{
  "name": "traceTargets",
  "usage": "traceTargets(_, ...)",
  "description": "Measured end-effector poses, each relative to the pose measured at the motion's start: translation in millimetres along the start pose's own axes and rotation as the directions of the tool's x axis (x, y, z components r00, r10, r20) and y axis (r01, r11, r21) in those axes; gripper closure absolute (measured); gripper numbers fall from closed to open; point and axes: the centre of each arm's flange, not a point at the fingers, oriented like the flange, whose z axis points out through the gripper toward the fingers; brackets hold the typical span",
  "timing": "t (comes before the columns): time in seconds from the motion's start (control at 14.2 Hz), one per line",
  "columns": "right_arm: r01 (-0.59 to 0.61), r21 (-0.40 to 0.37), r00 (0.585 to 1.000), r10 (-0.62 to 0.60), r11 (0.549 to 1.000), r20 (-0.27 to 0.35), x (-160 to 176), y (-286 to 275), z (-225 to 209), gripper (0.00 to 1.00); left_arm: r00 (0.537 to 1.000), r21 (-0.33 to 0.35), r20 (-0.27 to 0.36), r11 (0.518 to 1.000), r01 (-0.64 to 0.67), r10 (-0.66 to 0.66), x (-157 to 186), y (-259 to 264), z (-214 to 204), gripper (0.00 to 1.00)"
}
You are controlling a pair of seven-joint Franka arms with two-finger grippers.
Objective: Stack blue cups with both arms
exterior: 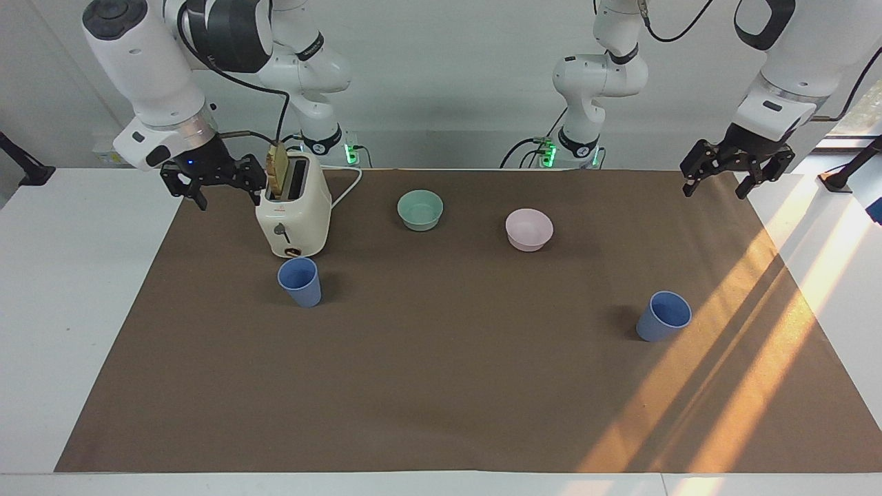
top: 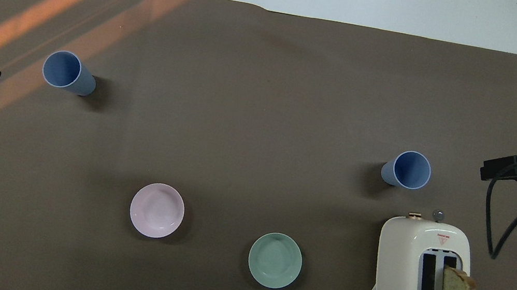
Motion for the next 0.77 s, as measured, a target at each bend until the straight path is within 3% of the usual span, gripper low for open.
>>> traceTargets(0.77, 0.0, 0.0, 1.0, 0.0, 1.0, 0.0, 0.0, 0.0, 0.0, 0.0, 0.999, 0.01, -0.033, 1.0, -0.009, 0.009, 41.9, -14.1, 77.5, 0.0)
